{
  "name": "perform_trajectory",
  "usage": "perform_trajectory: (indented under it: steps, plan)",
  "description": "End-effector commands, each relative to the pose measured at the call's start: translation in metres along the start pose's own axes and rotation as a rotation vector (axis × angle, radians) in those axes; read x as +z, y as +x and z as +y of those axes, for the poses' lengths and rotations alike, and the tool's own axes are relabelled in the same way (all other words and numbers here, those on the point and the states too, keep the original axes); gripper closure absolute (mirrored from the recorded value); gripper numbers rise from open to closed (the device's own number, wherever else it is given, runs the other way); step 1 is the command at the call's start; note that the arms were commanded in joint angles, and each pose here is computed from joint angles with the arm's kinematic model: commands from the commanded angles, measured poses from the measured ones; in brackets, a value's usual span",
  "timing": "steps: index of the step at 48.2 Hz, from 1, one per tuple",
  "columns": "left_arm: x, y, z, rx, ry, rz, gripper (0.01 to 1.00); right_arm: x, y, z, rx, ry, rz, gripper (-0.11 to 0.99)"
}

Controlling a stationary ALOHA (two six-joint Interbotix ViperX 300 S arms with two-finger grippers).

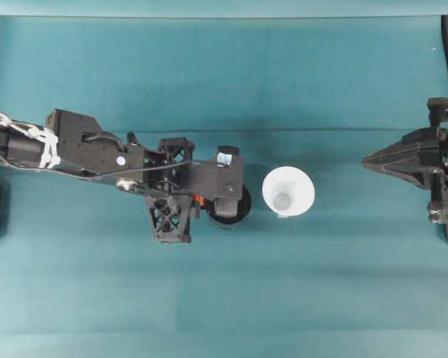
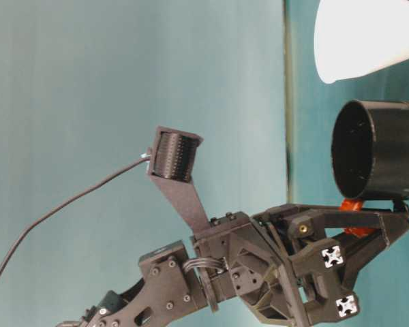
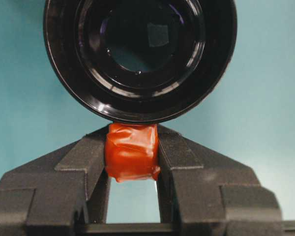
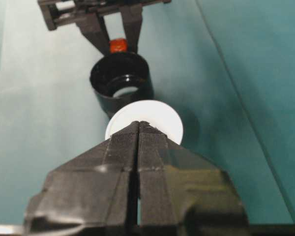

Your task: Put the paper cup into the moved red handle cup holder.

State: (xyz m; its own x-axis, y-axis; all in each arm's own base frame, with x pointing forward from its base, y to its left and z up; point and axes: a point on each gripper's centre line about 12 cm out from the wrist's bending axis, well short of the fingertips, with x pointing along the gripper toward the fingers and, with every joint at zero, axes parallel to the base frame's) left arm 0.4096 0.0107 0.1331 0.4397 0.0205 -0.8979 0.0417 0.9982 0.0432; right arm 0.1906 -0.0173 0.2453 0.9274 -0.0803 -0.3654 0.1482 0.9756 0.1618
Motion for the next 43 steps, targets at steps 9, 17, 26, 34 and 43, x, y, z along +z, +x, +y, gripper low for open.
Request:
perform_trajectory:
  steps: [9, 17, 26, 34, 43]
  plan:
    - [0.0054, -0.0013, 0.0005, 0.003, -0.003, -0.035, 0.734, 0.0084, 0.0002, 0.0008, 0.000, 0.010, -0.019, 0.99]
    - [0.0028, 0.0011, 0.0010, 0.004, -0.003, -0.026, 0.735, 0.0084, 0.0002, 0.0008, 0.000, 0.010, -0.019, 0.99]
    - [0.0005, 0.0020, 0.0007, 0.002, -0.003, -0.020, 0.735, 0.0084, 0.0002, 0.0008, 0.000, 0.010, -0.019, 0.99]
    - [0.0003, 0.0026, 0.0000, 0.002, 0.000, -0.018, 0.731, 0.0084, 0.0002, 0.0008, 0.000, 0.010, -0.019, 0.99]
    - [0.0014, 0.0020, 0.0009, 0.004, 0.001, -0.027, 0.589, 0.0086, -0.0001, 0.0008, 0.000, 0.010, -0.020, 0.99]
